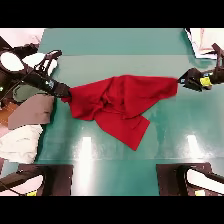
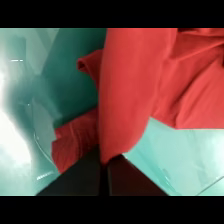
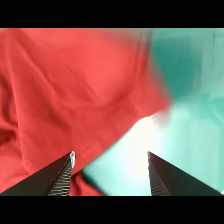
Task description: Fold the shirts.
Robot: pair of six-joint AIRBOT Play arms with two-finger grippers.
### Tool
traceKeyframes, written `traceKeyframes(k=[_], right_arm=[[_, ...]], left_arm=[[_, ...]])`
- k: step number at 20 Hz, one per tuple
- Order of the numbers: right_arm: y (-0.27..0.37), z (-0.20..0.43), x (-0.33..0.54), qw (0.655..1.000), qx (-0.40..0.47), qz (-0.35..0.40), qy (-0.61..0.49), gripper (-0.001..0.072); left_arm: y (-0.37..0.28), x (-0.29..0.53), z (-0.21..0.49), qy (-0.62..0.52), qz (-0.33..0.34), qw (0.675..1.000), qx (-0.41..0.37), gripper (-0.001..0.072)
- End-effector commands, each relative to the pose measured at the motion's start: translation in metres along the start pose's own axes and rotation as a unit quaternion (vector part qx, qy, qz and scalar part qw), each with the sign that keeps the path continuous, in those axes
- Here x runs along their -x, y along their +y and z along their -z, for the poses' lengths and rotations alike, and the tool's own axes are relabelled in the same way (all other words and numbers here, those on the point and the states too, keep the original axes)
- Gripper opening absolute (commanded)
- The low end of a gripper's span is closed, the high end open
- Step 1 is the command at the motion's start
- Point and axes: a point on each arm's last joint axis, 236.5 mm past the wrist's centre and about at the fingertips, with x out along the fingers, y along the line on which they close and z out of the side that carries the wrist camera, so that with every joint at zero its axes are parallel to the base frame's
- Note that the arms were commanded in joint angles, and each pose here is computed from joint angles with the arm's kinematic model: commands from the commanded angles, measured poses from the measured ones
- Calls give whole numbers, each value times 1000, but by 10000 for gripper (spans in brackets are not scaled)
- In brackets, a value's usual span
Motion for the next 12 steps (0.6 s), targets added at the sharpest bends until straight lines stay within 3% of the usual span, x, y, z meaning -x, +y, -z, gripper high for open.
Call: traceKeyframes(k=[1, 3, 8, 12], right_arm=[[7, -15, 2, 1000, 26, 0, -13, 530], [28, 4, -1, 998, 54, -10, 11, 530], [75, 128, -70, 984, 106, -31, 140, 530], [101, 180, -116, 983, 110, -34, 144, 529]], left_arm=[[2, -9, -1, 0, 6, 1000, 6, 25], [0, -9, -1, 0, 9, 1000, 7, 24], [0, -9, -2, -3, 9, 1000, 8, 24], [0, -9, -2, -2, 9, 1000, 8, 24]])
